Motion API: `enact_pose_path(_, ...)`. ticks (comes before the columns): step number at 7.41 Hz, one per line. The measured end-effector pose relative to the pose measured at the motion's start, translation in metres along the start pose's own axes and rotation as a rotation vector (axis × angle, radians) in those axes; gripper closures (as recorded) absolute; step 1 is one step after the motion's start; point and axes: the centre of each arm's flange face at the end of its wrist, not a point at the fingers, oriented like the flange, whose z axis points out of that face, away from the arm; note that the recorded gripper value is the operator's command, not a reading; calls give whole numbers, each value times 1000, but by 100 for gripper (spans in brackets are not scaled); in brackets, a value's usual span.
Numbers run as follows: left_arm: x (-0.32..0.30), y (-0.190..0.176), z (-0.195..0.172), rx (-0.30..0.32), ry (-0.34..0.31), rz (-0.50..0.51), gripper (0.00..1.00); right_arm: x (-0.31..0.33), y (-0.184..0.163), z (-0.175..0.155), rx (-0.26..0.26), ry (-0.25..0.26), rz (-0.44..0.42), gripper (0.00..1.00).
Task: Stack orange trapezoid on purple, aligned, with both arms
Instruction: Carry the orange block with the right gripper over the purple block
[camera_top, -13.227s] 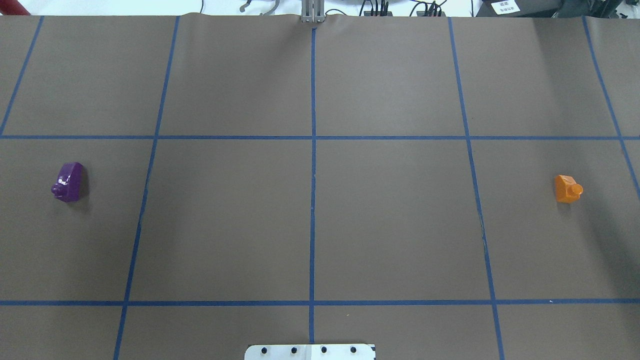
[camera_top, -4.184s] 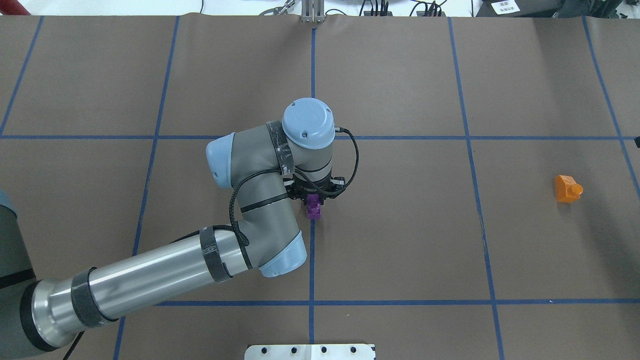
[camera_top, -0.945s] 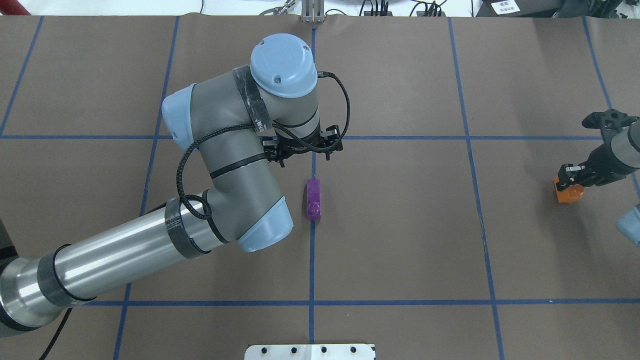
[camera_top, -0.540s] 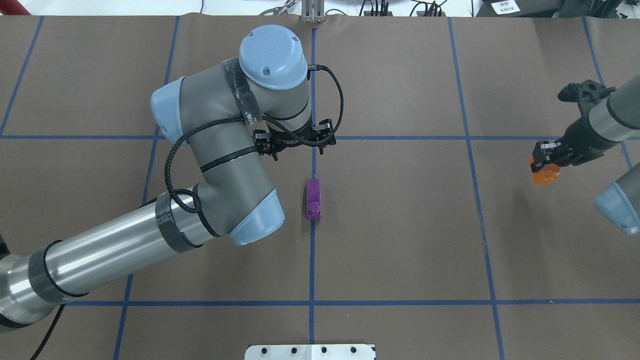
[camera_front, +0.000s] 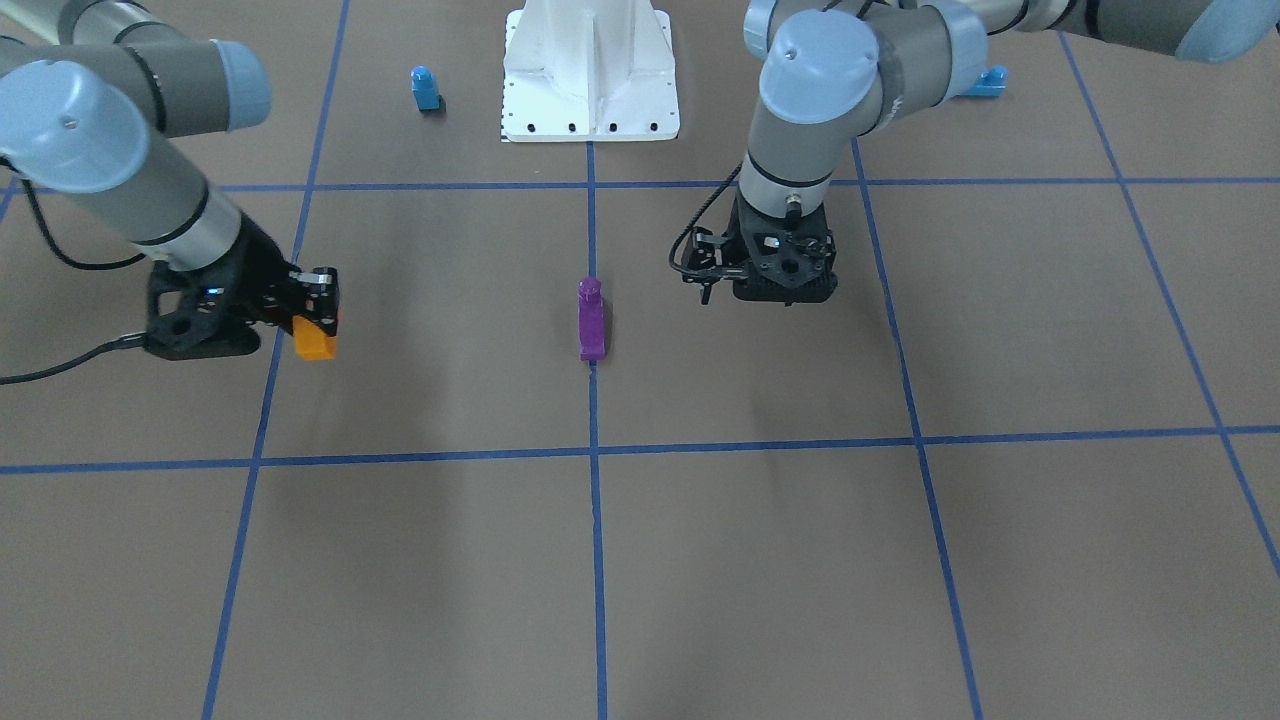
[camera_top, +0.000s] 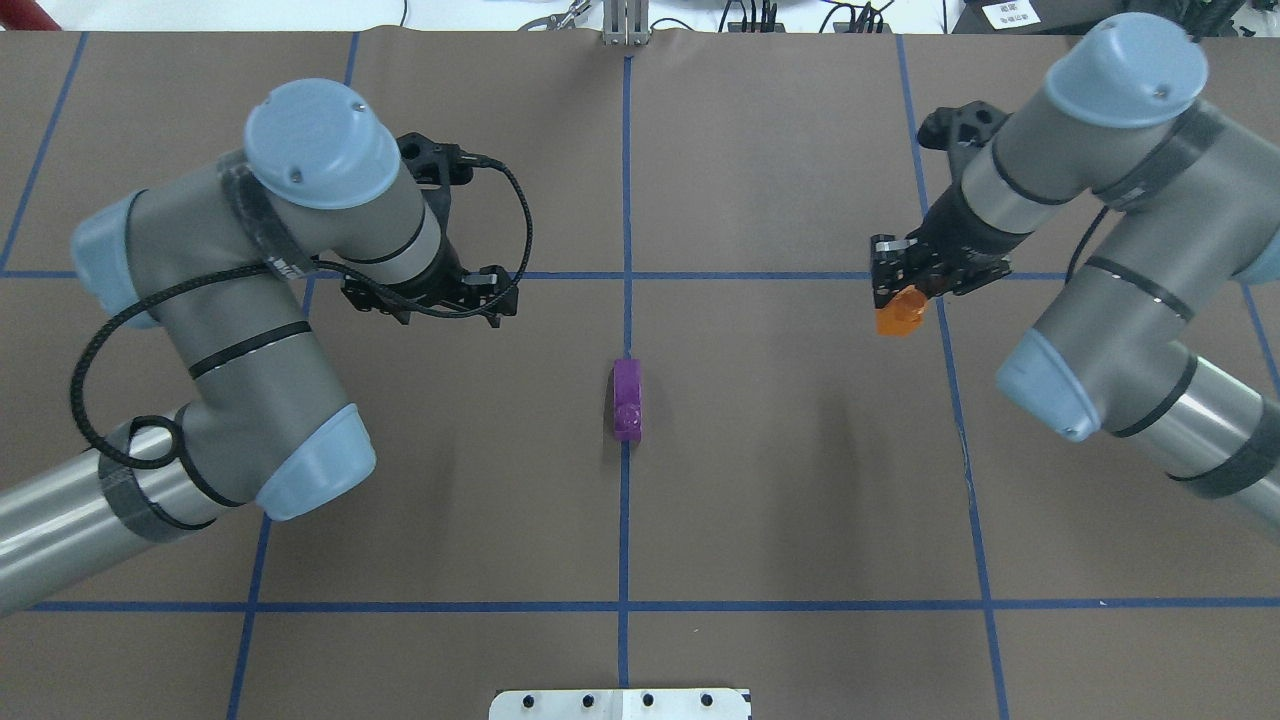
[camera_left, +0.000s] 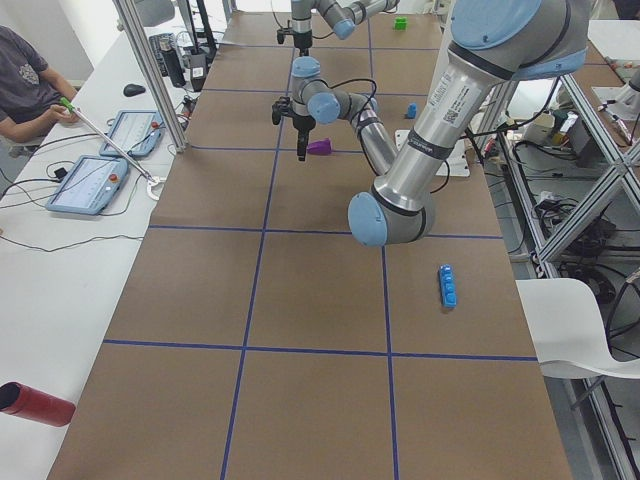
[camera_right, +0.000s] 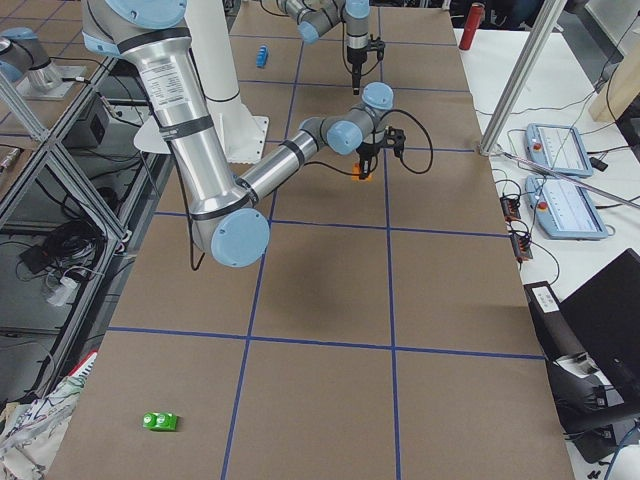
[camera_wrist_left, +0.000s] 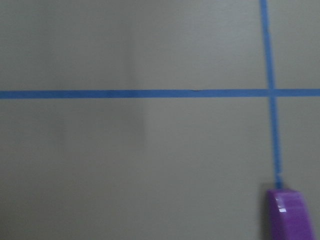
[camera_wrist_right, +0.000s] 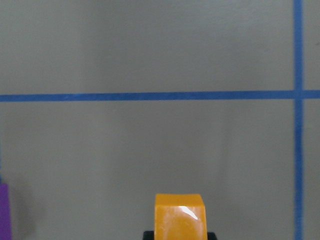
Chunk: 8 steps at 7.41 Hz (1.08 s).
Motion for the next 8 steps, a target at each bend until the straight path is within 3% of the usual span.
enact_pose_path(4, -57, -7, 2, 6, -46, 22, 0, -176, 63, 56, -9, -24, -40, 100)
enact_pose_path(8, -63, -5, -1, 10, -48, 15, 0, -218, 68, 81, -3, 28, -46, 100)
